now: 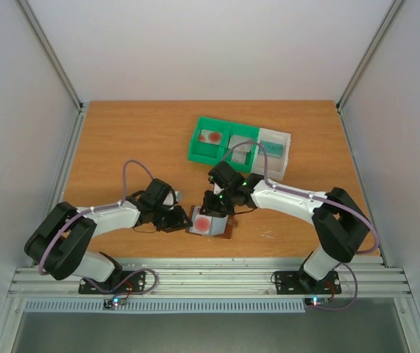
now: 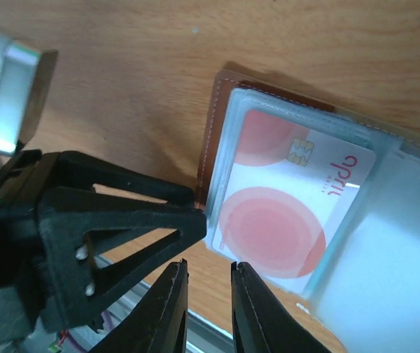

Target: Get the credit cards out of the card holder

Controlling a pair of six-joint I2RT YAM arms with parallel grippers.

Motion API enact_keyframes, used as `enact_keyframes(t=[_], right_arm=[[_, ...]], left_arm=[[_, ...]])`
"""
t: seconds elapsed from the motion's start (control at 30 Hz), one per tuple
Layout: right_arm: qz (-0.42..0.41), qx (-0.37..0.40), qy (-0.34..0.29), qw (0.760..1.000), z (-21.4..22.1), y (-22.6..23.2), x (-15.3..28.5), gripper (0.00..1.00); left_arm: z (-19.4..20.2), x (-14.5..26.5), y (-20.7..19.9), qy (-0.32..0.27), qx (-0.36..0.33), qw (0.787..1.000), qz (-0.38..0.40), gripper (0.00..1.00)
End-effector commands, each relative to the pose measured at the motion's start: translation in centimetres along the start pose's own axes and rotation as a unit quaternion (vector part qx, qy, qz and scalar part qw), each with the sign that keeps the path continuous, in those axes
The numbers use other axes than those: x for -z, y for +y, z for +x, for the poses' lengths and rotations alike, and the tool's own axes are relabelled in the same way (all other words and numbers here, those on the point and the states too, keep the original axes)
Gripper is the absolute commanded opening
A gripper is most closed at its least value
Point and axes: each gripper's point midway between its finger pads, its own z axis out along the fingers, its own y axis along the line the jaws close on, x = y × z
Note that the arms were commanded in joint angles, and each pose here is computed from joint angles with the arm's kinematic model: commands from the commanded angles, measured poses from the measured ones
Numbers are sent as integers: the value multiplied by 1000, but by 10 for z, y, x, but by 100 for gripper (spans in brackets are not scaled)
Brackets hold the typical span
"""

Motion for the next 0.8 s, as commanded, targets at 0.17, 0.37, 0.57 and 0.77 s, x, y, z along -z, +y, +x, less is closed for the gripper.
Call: enact_keyframes(t=[0.17,0.37,0.57,0.77], right_arm=[[45,17,5,999,6,-30,-28,18],[69,33,-6,997,9,-50,-29,18],[67,34,-21,997,10,-57,-30,16],[39,32,-24,998,11,-53,-32,14]], left_arm=[[14,-3,5,9,46,998,30,23],[11,8,-3,-8,48,998,34,29],[2,19,-12,-29,35,999,28,38],[-9,22,-28,-39,15,998,49,42]])
